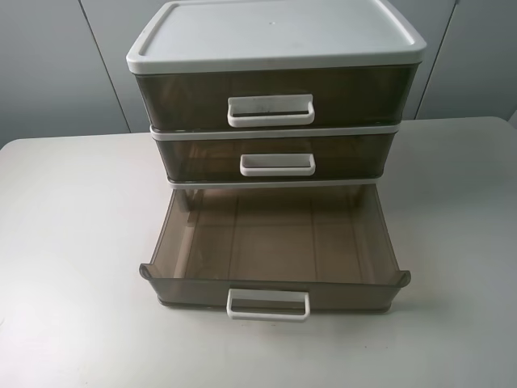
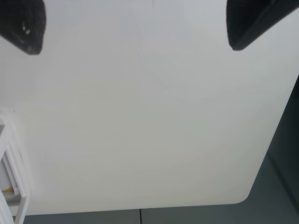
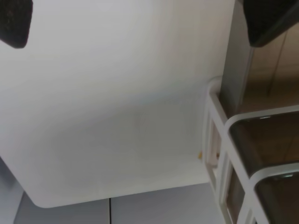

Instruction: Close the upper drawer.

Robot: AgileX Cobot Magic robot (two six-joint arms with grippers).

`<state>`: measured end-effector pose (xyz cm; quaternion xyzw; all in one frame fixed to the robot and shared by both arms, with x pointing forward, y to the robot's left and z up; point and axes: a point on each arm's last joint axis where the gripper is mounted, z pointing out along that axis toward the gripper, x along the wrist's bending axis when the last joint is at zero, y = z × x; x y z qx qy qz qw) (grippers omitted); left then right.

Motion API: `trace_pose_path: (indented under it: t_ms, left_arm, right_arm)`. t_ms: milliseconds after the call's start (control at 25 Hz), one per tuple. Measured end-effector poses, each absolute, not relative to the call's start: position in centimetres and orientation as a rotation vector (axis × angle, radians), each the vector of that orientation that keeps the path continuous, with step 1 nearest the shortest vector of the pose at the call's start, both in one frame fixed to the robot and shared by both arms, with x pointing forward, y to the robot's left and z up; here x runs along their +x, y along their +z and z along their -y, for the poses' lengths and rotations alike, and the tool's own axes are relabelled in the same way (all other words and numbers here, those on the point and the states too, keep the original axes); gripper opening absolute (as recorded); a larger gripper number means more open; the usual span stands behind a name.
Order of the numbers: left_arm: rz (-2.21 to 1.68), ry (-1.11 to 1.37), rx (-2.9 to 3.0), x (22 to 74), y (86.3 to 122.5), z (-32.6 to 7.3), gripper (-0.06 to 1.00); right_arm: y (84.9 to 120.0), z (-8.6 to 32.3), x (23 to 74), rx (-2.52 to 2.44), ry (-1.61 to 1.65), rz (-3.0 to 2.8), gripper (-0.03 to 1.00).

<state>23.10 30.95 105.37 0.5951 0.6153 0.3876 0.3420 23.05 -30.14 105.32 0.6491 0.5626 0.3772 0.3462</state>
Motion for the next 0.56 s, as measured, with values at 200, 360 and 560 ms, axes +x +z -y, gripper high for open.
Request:
trace_pose_path:
  t_ms: [200, 360, 560]
  left_arm:
    - [-1.6, 1.008, 1.548, 23.1, 105.37, -30.95, 0.74]
    - [-1.6, 1.008, 1.548, 23.1, 105.37, -30.95, 0.74]
    - [-1.6, 1.008, 1.548, 23.1, 105.37, -30.95, 0.74]
  right_arm:
    - [105.32, 30.16, 23.05, 1.666, 0.996, -1.491, 0.68]
    - [105.33, 30.16, 23.06, 1.664, 0.998, -1.49, 0.68]
    - [105.33, 30.16, 23.06, 1.664, 0.998, -1.49, 0.68]
